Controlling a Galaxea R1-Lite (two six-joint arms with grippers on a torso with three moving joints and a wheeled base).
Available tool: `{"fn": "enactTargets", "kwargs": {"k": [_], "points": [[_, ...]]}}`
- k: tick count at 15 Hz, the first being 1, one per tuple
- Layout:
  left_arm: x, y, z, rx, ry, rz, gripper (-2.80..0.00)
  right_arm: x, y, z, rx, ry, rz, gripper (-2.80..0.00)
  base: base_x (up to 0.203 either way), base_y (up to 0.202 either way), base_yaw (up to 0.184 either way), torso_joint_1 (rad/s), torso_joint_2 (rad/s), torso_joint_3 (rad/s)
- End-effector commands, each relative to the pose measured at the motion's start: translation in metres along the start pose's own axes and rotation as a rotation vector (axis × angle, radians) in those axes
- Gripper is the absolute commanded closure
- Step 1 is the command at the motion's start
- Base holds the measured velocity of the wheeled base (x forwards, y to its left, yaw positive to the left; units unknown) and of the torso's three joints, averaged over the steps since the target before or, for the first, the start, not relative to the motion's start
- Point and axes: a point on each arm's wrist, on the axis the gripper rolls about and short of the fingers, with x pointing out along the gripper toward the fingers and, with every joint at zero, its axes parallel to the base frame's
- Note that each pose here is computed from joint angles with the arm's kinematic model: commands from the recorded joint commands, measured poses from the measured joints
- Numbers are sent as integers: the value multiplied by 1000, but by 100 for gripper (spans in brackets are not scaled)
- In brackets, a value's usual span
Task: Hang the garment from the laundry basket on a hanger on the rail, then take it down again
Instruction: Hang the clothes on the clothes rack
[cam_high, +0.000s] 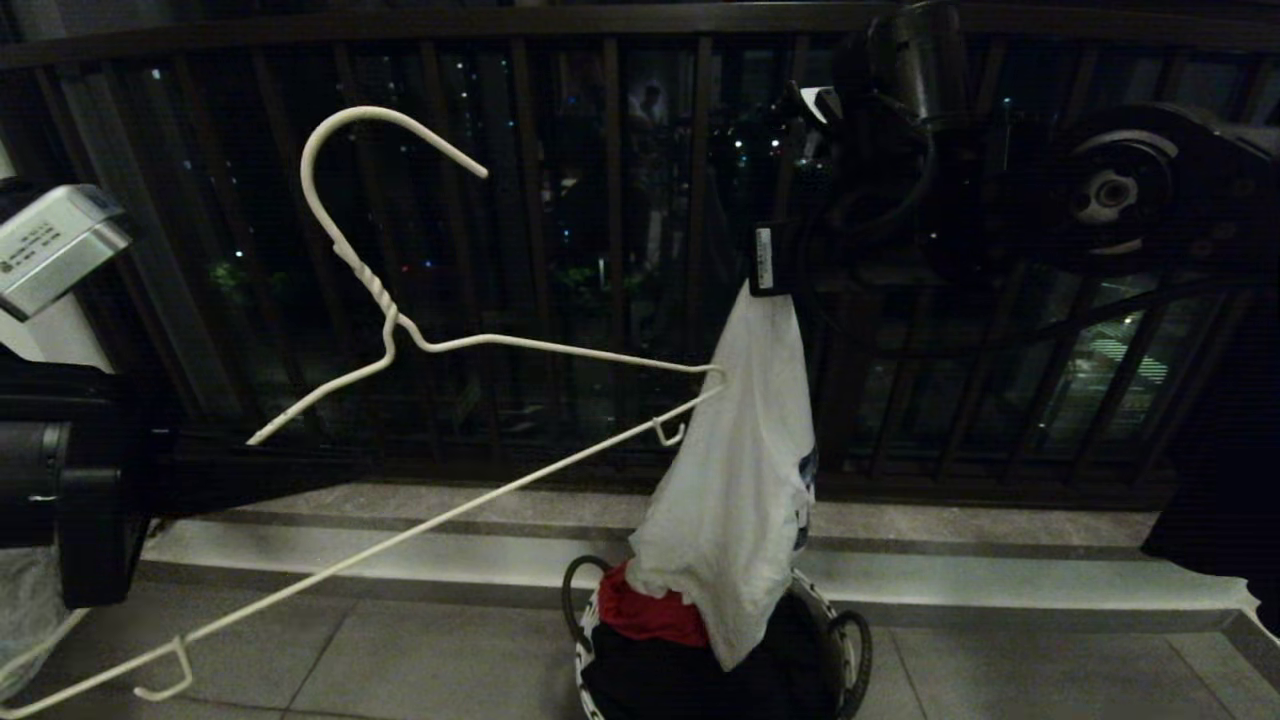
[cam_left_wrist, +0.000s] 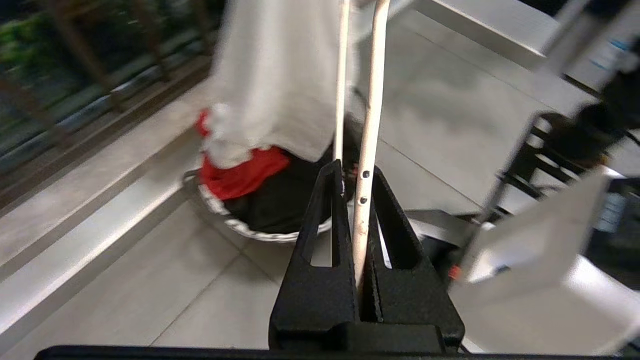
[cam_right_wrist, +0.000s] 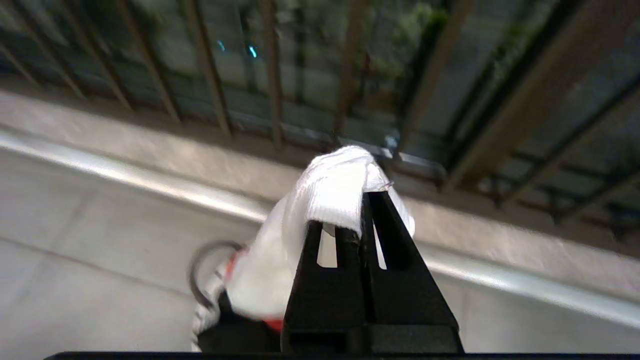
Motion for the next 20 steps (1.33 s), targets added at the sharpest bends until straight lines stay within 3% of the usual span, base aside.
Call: {"fn": "enactTargets", "kwargs": {"k": [1, 4, 9, 13, 17, 20], "points": [[9, -7, -3, 8, 20, -74, 0, -3, 3, 4, 12, -31, 9, 0, 0, 0, 0, 0, 0, 0], [33, -5, -9, -24, 83, -156, 0, -10, 12, 6, 58, -51, 39, 0, 0, 0, 0, 0, 0, 0], [62, 4, -11, -109, 118, -143, 0, -22, 21, 11, 116, -83, 81, 0, 0, 0, 0, 0, 0, 0], [84, 11, -18, -93, 161, 38, 0, -26, 21, 15, 135, -107, 87, 0, 0, 0, 0, 0, 0, 0], [84, 15, -20, -68, 193, 217, 0, -34, 17, 20, 143, -122, 86, 0, 0, 0, 0, 0, 0, 0], [71, 9, -14, -41, 155, 244, 0, -34, 16, 19, 142, -117, 78, 0, 0, 0, 0, 0, 0, 0]]}}
